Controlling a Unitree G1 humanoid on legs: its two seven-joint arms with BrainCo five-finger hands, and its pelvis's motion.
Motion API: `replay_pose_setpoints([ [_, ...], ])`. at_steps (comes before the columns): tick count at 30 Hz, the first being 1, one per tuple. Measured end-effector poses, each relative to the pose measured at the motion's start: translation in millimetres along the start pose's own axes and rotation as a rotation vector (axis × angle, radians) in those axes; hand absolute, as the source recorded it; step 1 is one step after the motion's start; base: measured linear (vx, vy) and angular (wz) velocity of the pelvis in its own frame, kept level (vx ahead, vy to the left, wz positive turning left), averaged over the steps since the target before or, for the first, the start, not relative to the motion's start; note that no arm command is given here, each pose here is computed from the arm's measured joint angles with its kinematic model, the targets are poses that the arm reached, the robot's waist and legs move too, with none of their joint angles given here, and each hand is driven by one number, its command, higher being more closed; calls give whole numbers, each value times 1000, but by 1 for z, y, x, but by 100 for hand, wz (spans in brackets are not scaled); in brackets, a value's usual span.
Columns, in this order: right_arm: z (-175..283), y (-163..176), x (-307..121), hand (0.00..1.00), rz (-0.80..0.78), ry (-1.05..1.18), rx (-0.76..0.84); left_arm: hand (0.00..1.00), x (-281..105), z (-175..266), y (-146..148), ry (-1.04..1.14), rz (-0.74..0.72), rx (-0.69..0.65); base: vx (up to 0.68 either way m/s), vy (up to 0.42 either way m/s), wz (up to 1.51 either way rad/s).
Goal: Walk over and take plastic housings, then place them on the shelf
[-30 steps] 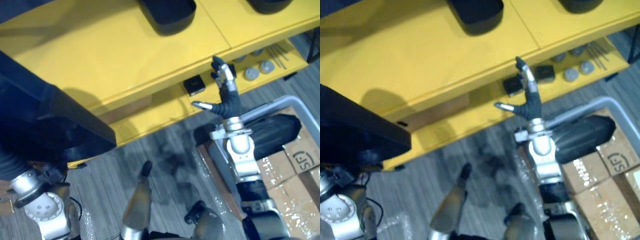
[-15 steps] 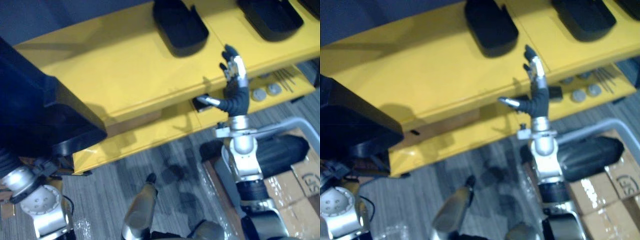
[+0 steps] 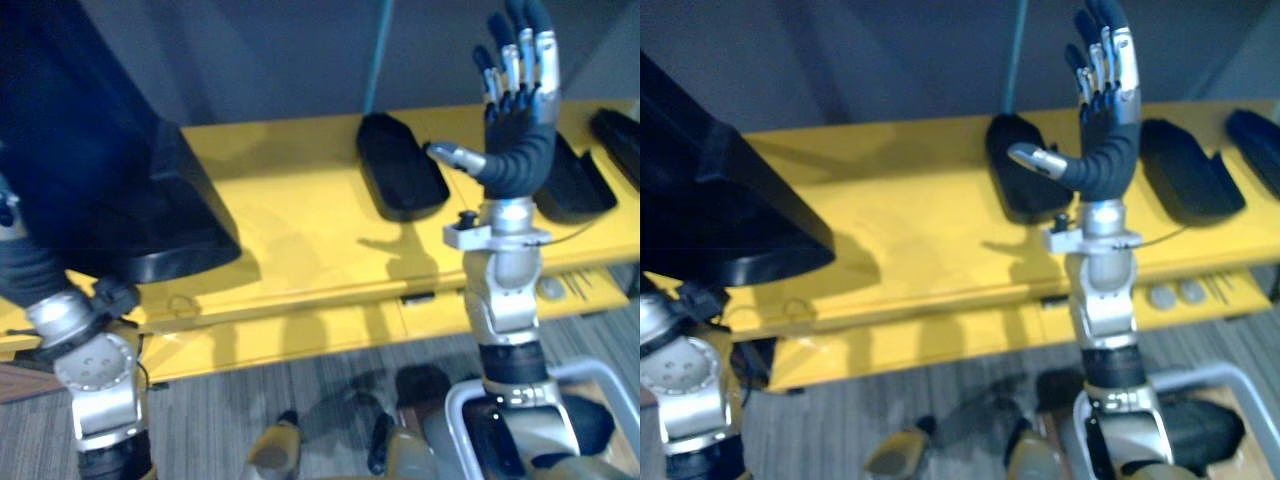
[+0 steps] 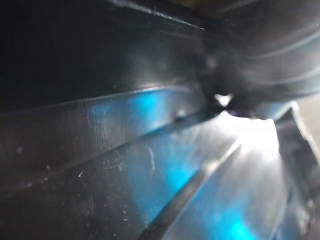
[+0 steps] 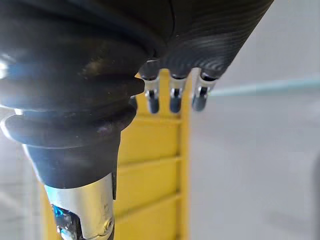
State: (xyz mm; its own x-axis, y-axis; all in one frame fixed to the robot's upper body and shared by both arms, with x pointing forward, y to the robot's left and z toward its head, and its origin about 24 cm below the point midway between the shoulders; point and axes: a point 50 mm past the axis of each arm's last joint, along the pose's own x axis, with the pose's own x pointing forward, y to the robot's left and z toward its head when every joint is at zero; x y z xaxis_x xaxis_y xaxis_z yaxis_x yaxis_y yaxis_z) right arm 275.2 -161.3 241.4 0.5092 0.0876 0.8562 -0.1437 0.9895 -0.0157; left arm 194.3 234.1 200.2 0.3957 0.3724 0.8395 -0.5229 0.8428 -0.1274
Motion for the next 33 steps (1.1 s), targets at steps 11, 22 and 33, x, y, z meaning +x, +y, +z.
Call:
replay_pose_setpoints([
  [11, 13, -59, -23, 0, -116, 47, -72, 100, 9, -12, 1, 56, -97, 72, 93, -15, 50],
  [22, 35, -87, -60, 0, -203, 108, -185, 100, -15, -40, 47, 338, -136, 304, 2, 5, -9],
  [33, 37, -96, -77, 0, -214, 221, -241, 100, -57, -123, 75, 918, -134, 305, 12, 9, -22],
])
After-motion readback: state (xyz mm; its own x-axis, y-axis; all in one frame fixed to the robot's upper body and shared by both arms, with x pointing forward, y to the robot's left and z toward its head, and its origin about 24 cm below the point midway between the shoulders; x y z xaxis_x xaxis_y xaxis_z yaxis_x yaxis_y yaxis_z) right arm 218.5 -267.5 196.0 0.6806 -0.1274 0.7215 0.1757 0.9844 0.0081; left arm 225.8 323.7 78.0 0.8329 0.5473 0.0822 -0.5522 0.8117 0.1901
